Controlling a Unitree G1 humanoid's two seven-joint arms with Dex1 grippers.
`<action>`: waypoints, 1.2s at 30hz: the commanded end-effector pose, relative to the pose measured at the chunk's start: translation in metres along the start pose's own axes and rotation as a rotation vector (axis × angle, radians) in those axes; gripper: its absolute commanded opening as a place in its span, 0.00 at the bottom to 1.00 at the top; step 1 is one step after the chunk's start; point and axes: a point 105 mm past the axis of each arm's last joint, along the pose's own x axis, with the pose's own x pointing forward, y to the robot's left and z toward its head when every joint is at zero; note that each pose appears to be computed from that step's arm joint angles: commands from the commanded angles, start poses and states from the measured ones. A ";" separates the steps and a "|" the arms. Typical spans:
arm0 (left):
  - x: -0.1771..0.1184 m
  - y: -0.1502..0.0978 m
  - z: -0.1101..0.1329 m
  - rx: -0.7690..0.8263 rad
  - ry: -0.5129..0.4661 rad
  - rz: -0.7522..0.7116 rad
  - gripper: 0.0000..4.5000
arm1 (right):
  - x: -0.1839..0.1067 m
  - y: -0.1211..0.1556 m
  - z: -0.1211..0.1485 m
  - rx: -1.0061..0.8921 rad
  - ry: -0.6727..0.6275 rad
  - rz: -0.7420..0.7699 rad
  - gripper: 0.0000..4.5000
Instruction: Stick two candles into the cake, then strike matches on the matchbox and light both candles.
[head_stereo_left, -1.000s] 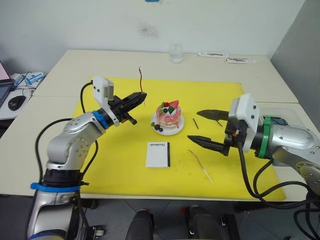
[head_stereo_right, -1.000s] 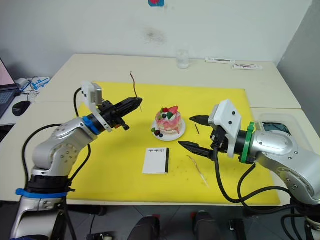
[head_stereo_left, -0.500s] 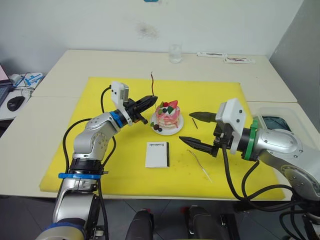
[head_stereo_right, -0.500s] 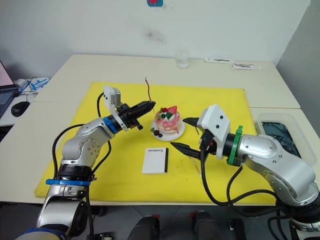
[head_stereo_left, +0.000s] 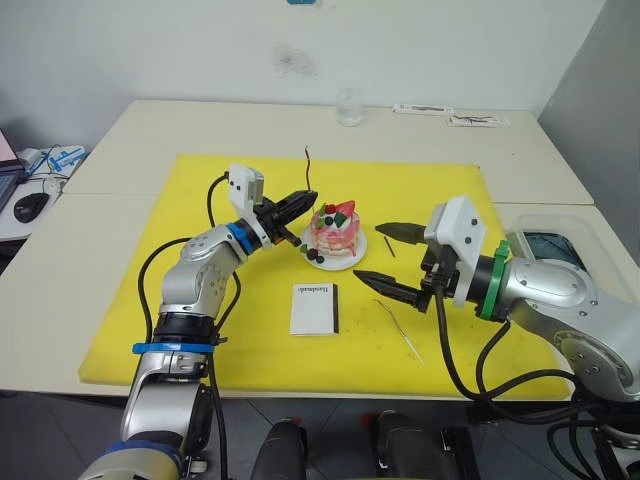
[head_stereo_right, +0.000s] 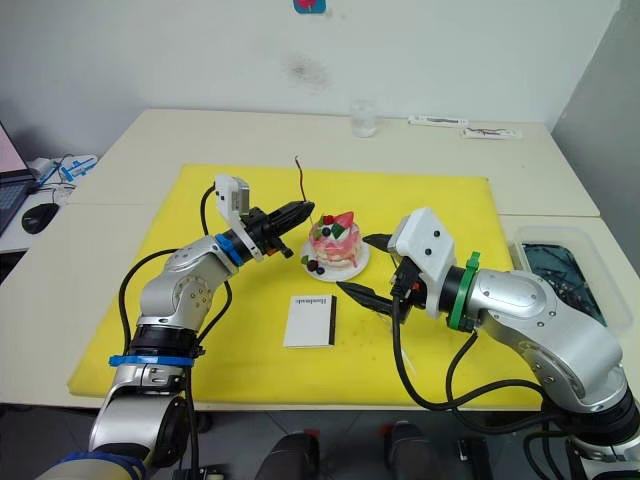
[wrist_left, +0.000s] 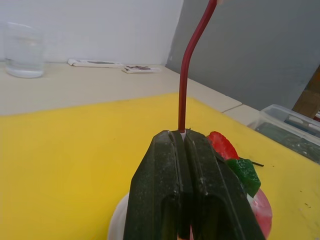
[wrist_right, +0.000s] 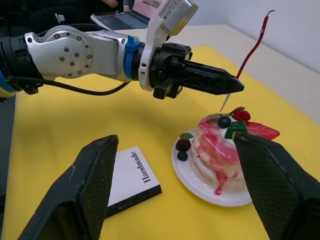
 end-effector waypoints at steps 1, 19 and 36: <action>0.003 -0.002 0.014 0.030 -0.047 -0.016 0.00 | -0.002 0.004 0.012 -0.051 -0.032 0.005 0.85; 0.002 0.000 0.000 0.047 -0.024 -0.006 0.00 | -0.002 0.005 0.011 -0.047 -0.026 0.008 0.85; 0.000 0.000 -0.007 0.055 -0.014 0.003 0.00 | -0.002 0.006 0.010 -0.050 -0.023 0.015 0.85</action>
